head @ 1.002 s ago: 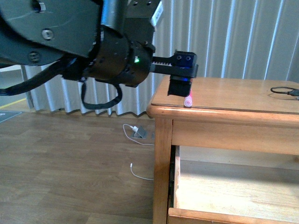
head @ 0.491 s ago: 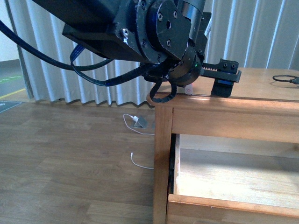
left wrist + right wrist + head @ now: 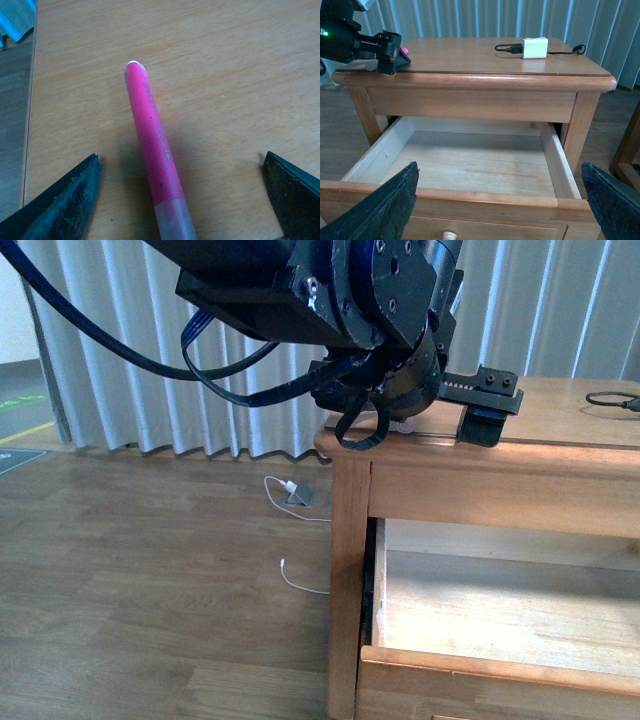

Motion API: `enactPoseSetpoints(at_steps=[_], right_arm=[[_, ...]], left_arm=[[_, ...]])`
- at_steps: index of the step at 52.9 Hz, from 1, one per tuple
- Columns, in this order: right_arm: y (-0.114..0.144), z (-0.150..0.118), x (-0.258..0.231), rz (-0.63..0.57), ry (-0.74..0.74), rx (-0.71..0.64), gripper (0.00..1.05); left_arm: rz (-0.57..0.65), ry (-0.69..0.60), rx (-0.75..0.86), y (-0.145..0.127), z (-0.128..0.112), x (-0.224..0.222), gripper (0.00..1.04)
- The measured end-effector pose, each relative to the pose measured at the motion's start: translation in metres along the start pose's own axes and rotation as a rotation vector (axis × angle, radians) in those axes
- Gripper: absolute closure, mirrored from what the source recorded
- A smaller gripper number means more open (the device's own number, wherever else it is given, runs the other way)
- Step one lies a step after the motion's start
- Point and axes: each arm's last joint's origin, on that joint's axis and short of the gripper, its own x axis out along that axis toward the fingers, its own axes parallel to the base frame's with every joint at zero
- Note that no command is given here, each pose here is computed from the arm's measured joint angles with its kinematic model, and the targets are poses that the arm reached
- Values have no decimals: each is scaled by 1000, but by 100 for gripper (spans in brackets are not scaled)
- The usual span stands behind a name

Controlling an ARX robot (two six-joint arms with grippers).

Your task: Place pink marker in drawer with both arms

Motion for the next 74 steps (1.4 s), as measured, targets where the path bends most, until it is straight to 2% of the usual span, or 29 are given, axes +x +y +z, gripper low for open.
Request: enactPoseSetpoints(at_steps=[14, 26, 32, 39, 43, 59, 74], right_arm=[[0, 0, 0, 0, 0, 0, 8], [0, 0, 0, 0, 0, 0, 8], [0, 0, 0, 0, 0, 0, 8], [0, 0, 0, 0, 0, 0, 8], [0, 0, 0, 0, 0, 0, 8], [0, 0, 0, 0, 0, 0, 8], [0, 0, 0, 0, 0, 0, 8]], left_arm=[[-6, 13, -18, 0, 0, 1, 8], [-12, 22, -15, 0, -1, 1, 42], [-14, 29, -12, 1, -2, 0, 62], [-11, 38, 4, 4, -4, -2, 82], [-14, 38, 7, 6, -3, -3, 89], [-15, 31, 22, 16, -7, -11, 90], [-111, -19, 28, 25, -20, -41, 90]])
